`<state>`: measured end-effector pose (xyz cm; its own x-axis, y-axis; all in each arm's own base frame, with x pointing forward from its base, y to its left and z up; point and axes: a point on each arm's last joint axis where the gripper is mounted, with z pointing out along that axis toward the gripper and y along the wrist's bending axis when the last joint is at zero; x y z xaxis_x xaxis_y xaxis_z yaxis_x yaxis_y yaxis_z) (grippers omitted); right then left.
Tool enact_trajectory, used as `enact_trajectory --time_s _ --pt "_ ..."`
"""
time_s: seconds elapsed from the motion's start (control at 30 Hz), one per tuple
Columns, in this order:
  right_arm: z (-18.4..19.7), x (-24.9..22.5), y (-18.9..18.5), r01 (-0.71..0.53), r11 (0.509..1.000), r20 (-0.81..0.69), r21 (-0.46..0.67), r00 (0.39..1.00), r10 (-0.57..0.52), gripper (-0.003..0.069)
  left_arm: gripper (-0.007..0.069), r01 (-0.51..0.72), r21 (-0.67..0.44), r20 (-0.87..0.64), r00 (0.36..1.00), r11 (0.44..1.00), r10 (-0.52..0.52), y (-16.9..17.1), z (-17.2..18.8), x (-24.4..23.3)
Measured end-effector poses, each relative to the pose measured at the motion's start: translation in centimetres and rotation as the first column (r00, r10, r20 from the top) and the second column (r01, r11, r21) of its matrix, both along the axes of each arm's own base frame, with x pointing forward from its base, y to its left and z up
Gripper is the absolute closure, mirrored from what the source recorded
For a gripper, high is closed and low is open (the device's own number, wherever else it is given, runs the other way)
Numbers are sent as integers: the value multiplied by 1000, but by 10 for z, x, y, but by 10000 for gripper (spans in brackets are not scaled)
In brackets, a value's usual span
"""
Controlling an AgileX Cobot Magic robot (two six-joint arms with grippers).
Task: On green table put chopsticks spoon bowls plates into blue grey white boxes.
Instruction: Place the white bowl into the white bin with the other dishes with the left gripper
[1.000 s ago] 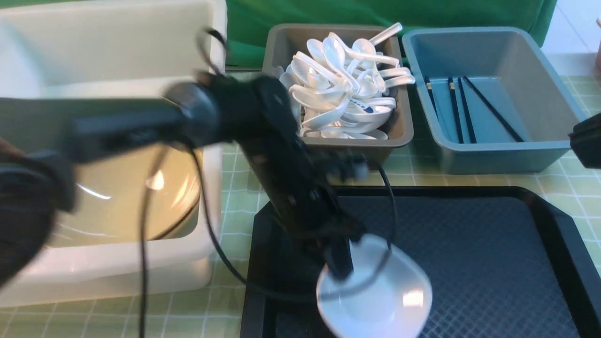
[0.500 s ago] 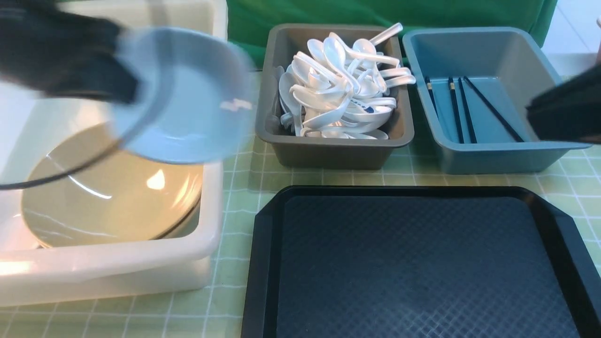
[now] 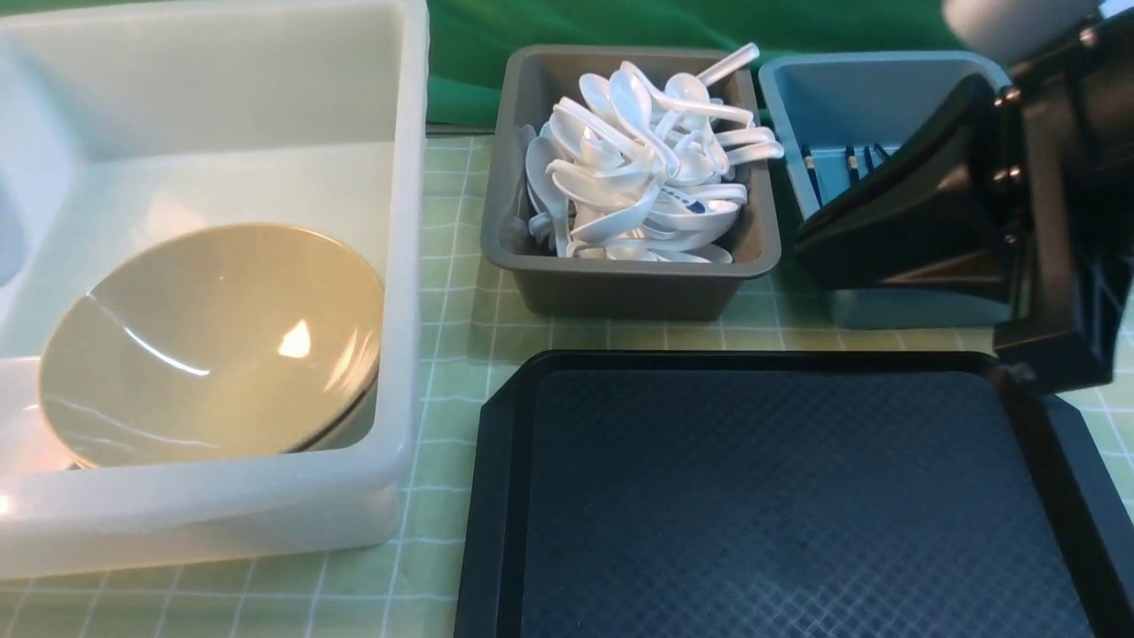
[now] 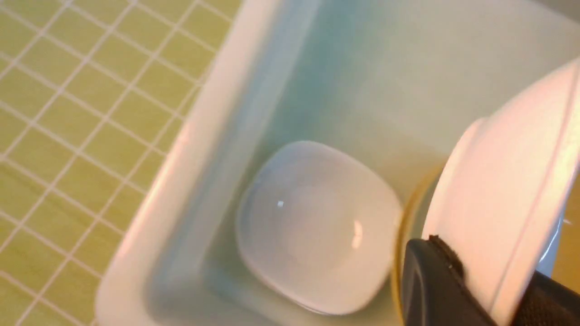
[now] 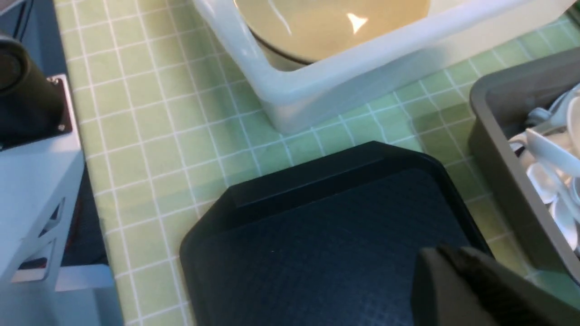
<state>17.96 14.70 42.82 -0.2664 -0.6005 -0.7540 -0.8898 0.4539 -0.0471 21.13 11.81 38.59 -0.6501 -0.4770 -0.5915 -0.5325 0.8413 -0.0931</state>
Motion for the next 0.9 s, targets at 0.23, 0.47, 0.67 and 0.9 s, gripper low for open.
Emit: enact_trajectory --time_s 0.23,0.47,0.67,0.9 --pt "0 0 0 -39 999 39 -23 998 40 611 610 -136 -108 -135 983 985 121 58 -32 32" --pt "3 5 1 -22 1000 98 6 995 22 602 610 -177 -234 -303 948 956 101 72 -98 48" --pt "6 8 2 -19 1000 145 18 989 17 596 610 -193 -281 -332 939 940 93 67 -123 46" --pt "7 9 3 -14 1000 158 26 987 10 588 586 -176 -292 -338 938 940 71 58 -131 50"
